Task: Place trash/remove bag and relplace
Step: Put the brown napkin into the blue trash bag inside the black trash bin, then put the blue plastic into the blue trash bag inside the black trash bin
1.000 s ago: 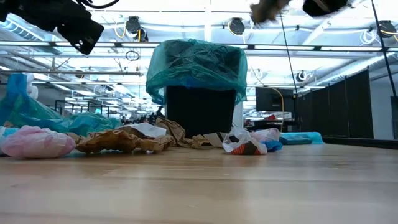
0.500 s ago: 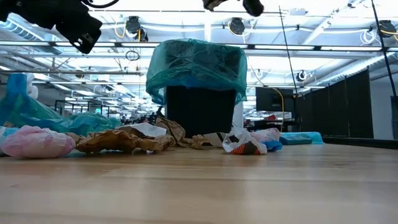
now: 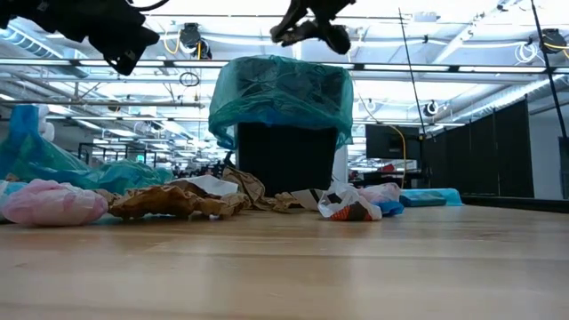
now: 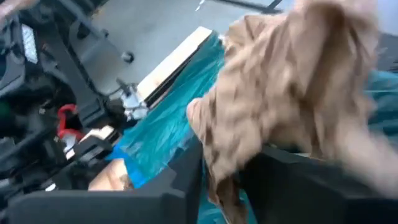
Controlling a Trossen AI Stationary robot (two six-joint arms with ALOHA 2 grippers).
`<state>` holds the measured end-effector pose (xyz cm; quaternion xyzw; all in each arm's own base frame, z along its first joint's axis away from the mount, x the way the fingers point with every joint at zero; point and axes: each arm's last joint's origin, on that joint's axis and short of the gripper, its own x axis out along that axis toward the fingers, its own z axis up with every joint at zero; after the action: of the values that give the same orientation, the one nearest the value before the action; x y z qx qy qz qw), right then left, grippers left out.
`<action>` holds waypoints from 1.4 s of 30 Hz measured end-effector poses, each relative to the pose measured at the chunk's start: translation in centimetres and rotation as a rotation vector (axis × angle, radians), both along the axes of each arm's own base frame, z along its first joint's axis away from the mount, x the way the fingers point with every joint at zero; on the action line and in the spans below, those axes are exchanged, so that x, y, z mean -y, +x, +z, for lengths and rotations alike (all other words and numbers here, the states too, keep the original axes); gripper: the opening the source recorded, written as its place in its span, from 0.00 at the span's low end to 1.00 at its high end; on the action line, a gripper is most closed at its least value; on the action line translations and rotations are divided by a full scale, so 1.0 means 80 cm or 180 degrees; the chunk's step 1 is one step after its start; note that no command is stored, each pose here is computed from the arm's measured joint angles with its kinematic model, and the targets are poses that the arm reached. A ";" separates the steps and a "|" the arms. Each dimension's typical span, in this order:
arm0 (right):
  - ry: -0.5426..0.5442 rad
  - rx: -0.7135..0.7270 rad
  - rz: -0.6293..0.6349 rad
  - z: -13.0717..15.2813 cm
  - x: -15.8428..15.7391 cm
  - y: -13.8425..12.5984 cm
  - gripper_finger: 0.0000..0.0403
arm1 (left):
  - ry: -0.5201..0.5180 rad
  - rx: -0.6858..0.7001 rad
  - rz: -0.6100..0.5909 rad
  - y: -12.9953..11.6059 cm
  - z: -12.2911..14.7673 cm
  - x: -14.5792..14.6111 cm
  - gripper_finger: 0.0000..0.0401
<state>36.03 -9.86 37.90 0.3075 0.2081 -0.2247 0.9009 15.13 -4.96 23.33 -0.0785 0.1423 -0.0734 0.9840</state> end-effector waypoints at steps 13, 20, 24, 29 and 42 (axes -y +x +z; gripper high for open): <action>-0.0106 -0.0512 0.0092 -0.002 0.007 -0.028 0.45 | -0.0079 0.0024 0.0074 0.000 0.001 0.000 0.32; -0.0407 -0.1319 -0.0320 0.014 -0.018 -0.090 0.41 | -0.0046 0.0025 0.0185 0.001 0.001 -0.002 0.32; -0.0384 -0.1432 -0.0326 0.016 -0.041 -0.124 0.40 | -0.0046 0.0026 0.0190 0.001 0.001 -0.002 0.32; -0.0077 -0.1504 -0.0400 -0.027 -0.073 -0.160 0.40 | -0.0041 0.0018 0.0191 0.000 0.001 -0.002 0.32; 0.0910 -0.0617 -0.0299 -0.175 -0.142 -0.149 0.40 | -0.0015 0.0024 0.0284 0.001 0.001 -0.003 0.32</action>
<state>24.10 1.47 23.86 0.4187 0.3092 -0.2633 0.8122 15.17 -4.72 23.38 -0.0868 0.1348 -0.0301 0.9866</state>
